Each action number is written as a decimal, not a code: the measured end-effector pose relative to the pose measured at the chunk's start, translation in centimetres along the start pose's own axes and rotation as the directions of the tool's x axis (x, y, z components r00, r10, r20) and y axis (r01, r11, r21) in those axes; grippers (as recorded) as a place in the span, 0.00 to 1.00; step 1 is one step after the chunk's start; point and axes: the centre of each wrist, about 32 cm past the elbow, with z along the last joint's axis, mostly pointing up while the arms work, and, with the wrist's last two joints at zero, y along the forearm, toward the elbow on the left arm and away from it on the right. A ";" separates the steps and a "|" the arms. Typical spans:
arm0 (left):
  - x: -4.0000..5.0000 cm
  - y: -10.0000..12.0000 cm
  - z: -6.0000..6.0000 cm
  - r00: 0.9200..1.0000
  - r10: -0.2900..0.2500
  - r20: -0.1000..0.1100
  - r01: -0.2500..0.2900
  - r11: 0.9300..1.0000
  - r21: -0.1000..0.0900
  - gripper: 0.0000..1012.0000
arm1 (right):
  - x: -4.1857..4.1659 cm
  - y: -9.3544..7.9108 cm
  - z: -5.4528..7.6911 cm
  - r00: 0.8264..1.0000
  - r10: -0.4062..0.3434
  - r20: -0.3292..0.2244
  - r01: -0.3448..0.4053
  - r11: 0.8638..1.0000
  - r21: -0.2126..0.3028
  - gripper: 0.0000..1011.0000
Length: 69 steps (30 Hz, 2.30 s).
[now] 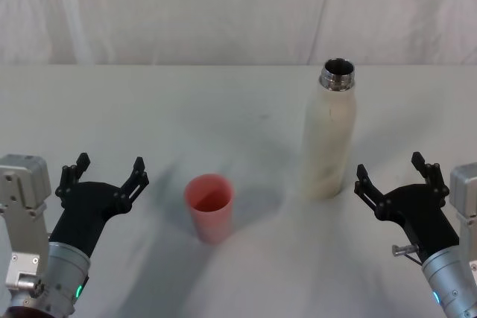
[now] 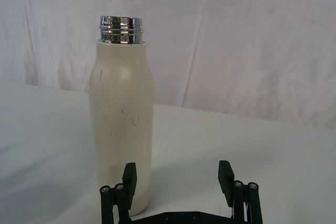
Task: Grasp the thermos with one hand and pour water into the cup lid.
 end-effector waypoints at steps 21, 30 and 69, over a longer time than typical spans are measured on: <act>0.00 0.0 0.0 1.000 0.000 0.000 0.000 1.000 0.000 0.99 | 0.00 0.0 0.0 1.000 0.000 0.000 0.000 1.000 0.000 0.99; 0.00 0.0 0.0 1.000 0.000 0.000 0.000 1.000 0.000 0.99 | 0.00 0.0 0.0 1.000 0.000 0.000 0.000 1.000 0.000 0.99; 0.00 0.0 0.0 1.000 0.000 0.000 0.000 1.000 0.000 0.99 | 0.00 0.0 0.0 1.000 0.000 0.000 0.000 1.000 0.000 0.99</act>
